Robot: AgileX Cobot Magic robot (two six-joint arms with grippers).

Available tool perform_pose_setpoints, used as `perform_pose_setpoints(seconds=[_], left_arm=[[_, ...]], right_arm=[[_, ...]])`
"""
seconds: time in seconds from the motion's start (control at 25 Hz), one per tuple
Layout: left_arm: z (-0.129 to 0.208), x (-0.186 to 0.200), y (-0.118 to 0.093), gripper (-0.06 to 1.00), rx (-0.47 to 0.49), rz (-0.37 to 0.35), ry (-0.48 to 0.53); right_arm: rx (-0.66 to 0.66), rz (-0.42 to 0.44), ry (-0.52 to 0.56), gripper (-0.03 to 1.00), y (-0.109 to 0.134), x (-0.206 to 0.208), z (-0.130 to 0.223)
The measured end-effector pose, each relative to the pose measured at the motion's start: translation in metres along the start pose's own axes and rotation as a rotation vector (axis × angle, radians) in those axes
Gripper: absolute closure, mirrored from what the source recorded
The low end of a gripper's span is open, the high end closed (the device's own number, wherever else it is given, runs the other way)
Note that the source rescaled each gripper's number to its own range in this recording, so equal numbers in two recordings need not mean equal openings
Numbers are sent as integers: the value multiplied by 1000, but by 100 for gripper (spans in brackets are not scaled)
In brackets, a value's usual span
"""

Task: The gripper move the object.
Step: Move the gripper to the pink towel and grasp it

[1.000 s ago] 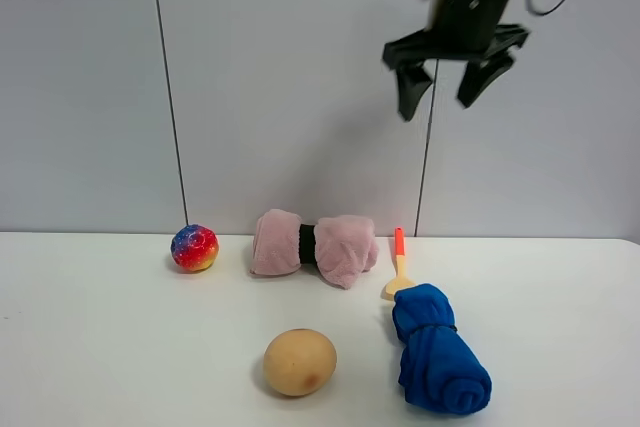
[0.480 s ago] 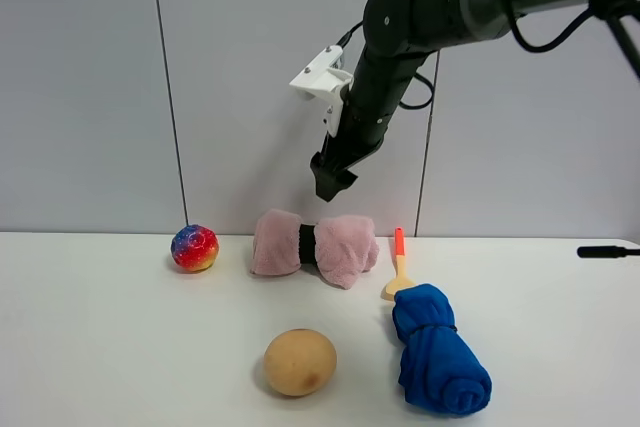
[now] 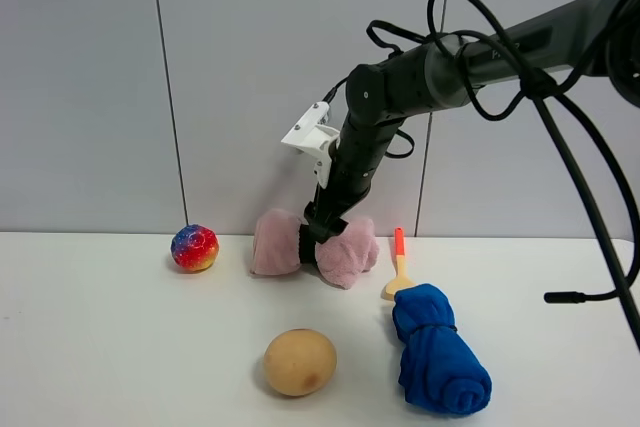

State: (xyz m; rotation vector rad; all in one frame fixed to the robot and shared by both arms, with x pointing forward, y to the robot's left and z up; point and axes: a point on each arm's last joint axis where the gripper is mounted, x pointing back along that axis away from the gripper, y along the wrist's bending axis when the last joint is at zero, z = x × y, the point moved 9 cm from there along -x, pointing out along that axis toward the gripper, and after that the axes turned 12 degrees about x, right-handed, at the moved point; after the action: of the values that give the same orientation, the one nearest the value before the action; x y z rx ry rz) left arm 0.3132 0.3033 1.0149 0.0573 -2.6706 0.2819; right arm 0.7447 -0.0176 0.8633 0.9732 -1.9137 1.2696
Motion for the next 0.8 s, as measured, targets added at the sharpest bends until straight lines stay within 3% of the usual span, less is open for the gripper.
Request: perform_pose_setpoints(seconds=[0.64,0.72,0.76,0.8], left_arm=[[0,0,0,-6,0,0,0],[0,0,0,-6,0,0,0],[0,0,0,-6,0,0,0],[0,0,0,-6,0,0,0]], right_arm=[[17,-19,16,21,19,-43,13],[20,-17,17,32,19,-43,13],[21,-16,17,44,19,-43,13],[21,-18,19,63,19,-43,13]])
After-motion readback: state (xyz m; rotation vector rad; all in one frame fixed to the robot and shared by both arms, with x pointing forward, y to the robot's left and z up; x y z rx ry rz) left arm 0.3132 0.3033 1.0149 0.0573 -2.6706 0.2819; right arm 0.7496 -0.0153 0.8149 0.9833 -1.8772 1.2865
